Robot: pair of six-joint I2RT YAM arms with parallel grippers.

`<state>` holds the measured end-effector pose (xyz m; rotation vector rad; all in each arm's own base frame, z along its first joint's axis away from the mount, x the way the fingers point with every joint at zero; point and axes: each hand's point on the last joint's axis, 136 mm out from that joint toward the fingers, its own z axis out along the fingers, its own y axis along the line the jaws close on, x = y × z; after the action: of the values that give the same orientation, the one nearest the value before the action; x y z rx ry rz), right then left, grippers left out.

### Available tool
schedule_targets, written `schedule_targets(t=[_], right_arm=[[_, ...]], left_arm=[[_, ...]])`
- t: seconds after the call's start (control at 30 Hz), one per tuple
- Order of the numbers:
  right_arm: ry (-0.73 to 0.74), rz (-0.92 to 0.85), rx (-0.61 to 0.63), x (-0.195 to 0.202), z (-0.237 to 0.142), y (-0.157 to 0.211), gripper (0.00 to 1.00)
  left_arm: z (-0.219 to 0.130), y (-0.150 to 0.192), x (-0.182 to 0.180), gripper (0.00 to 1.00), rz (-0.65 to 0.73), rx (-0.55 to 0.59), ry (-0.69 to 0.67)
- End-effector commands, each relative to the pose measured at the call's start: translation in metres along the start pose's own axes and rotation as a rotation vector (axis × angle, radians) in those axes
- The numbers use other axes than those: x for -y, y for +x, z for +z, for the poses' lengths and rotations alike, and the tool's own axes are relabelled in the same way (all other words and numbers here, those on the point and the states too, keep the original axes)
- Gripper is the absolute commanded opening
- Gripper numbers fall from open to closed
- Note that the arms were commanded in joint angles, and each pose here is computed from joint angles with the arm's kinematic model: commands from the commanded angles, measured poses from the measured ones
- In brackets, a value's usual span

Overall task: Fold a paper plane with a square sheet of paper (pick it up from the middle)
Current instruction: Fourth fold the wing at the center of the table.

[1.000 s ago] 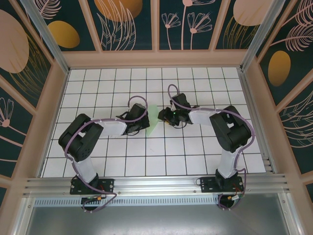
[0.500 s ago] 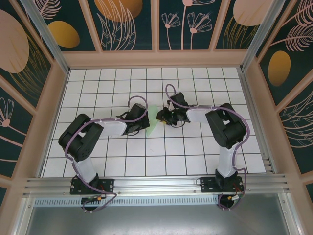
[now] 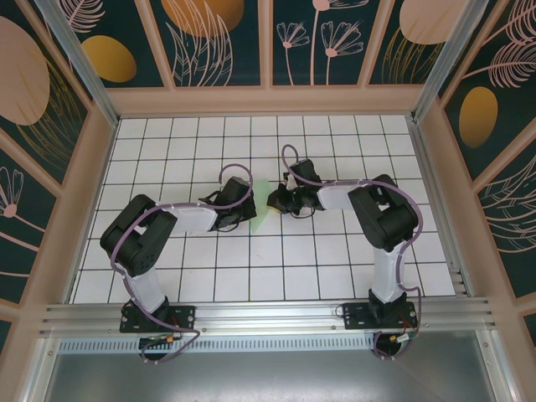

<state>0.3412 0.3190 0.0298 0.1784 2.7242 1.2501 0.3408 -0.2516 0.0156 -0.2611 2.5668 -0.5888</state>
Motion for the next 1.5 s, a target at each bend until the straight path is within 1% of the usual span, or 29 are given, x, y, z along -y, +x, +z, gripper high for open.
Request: schedule_targets(t=[0.0,0.07,0.23,0.4,0.47,0.5,0.53,0.6,0.73,0.8,0.9,0.97,1.03,1.07,1.17,1.3,1.47], right_arm=[[-0.047,0.023,0.077,-0.006,-0.012,-0.020,0.03],[-0.036,0.021,0.132,-0.009,-0.023,-0.025,0.00],[0.023,0.020,0.248,-0.011,-0.051,-0.032,0.00],[0.062,0.085,0.337,-0.011,-0.069,-0.031,0.00],[0.079,0.124,0.361,-0.016,-0.069,-0.024,0.00],[0.091,0.152,0.377,-0.016,-0.068,-0.021,0.00],[0.104,0.187,0.388,-0.016,-0.067,-0.018,0.00],[0.147,0.275,0.404,-0.009,-0.063,-0.014,0.00],[0.190,0.449,0.440,0.009,-0.058,-0.011,0.00],[0.180,0.507,0.463,0.013,-0.060,-0.010,0.00],[0.197,0.560,0.482,0.014,-0.064,-0.010,0.00],[0.211,0.585,0.497,0.015,-0.066,-0.012,0.00],[0.219,0.610,0.488,0.017,-0.063,-0.011,0.00],[0.224,0.619,0.488,0.018,-0.062,-0.012,0.00],[0.217,0.641,0.433,0.015,-0.055,-0.008,0.00],[0.215,0.645,0.422,0.008,-0.054,-0.011,0.00],[0.210,0.646,0.395,0.003,-0.053,-0.012,0.00]], left_arm=[[-0.006,-0.001,-0.001,0.00,0.030,-0.001,-0.017],[-0.015,-0.010,0.009,0.05,0.037,0.025,0.007],[-0.051,-0.042,0.035,0.20,0.059,0.136,0.077],[-0.077,-0.056,0.057,0.29,0.122,0.216,0.183],[-0.085,-0.056,0.065,0.32,0.167,0.242,0.243],[-0.088,-0.054,0.068,0.37,0.197,0.249,0.275],[-0.090,-0.051,0.072,0.45,0.242,0.254,0.304],[-0.090,-0.044,0.071,0.54,0.320,0.270,0.330],[-0.089,-0.032,0.067,0.64,0.442,0.325,0.385],[-0.087,-0.028,0.065,0.67,0.489,0.339,0.396],[-0.081,-0.019,0.063,0.69,0.576,0.339,0.405],[-0.076,-0.015,0.063,0.64,0.634,0.343,0.413],[-0.077,-0.010,0.066,0.65,0.708,0.368,0.445],[-0.077,-0.012,0.067,0.66,0.723,0.381,0.443],[-0.069,-0.014,0.068,0.68,0.812,0.400,0.418],[-0.055,-0.010,0.071,0.73,0.934,0.389,0.412],[-0.046,-0.005,0.076,0.73,1.050,0.392,0.426]])
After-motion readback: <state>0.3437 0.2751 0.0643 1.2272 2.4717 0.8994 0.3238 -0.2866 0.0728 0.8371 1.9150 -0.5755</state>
